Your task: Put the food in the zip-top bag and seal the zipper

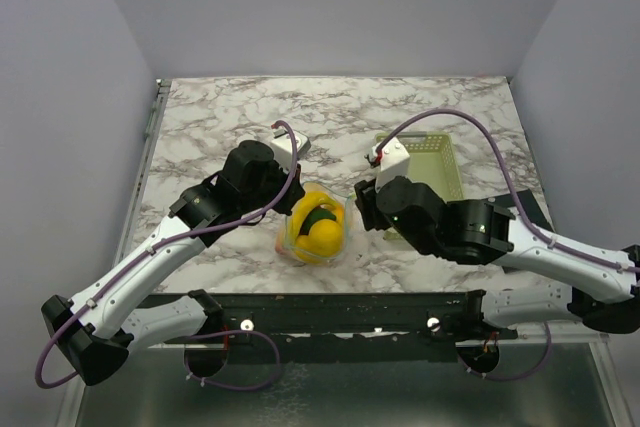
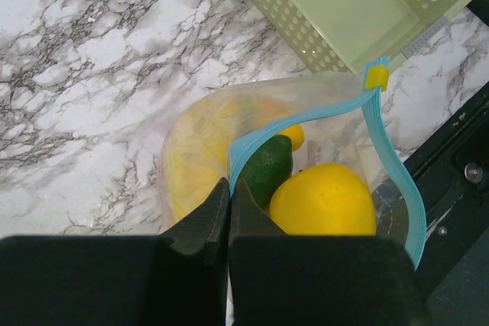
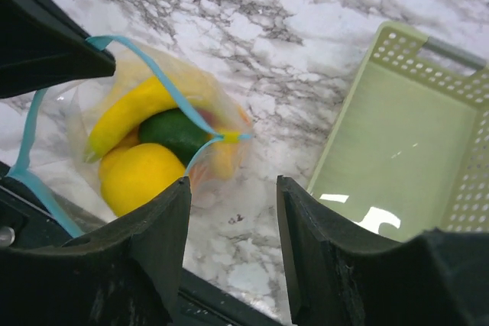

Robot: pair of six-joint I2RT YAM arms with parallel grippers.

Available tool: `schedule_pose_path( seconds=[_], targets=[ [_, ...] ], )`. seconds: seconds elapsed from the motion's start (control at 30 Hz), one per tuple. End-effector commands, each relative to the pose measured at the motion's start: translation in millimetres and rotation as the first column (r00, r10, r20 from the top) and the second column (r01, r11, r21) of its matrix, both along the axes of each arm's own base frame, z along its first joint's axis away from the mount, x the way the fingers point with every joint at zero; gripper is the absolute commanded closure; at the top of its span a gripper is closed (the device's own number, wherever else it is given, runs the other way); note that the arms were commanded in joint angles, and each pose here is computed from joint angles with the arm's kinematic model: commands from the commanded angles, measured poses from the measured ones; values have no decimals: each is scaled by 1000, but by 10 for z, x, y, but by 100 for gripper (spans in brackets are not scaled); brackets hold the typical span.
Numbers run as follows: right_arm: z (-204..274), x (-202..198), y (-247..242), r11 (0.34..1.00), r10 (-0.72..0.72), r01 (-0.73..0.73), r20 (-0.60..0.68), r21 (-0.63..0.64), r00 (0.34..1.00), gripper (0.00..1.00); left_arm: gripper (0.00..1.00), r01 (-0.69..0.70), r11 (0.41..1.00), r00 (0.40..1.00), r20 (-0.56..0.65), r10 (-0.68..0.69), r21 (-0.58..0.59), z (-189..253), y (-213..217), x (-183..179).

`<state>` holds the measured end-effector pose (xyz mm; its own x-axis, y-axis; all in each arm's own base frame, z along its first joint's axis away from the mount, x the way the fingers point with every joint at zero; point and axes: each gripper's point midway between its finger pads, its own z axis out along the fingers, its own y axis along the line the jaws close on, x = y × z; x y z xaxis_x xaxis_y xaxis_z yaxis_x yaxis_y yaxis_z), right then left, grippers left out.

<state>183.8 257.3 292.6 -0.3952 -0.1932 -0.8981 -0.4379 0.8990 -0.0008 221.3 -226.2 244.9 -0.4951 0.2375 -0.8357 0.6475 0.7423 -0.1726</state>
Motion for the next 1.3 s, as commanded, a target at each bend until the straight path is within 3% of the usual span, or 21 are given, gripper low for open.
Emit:
schedule_pose_path(
  seconds=[0.0,0.1,0.37,0.63,1.0,1.1,1.27],
  targets=[
    [196,173,-63,983,155,-144,101,-114,983,48,100,17,1000,1000,9,-17,-16,46,-2,-31],
    [203,225,-40,946,278,-244,151,-213,949,53,100,16,1000,1000,7,-15,-20,45,2,-39],
    [160,156,84,817,541,-463,179,-344,822,51,100,17,999,1000,-1,-17,-27,32,4,-67],
    [-68,40,205,583,782,-656,113,-480,612,44,100,27,999,1000,-6,-28,-42,47,0,-107],
    [-492,152,191,367,893,-804,-64,-468,445,42,100,38,998,999,-22,-39,-52,5,3,-167],
    [-509,121,277,331,915,-832,-62,-446,398,42,100,36,998,999,-23,-38,-56,9,7,-174],
    [-576,187,353,321,918,-842,-75,-434,389,44,100,43,998,999,-29,-45,-55,-10,0,-189]
  ],
)
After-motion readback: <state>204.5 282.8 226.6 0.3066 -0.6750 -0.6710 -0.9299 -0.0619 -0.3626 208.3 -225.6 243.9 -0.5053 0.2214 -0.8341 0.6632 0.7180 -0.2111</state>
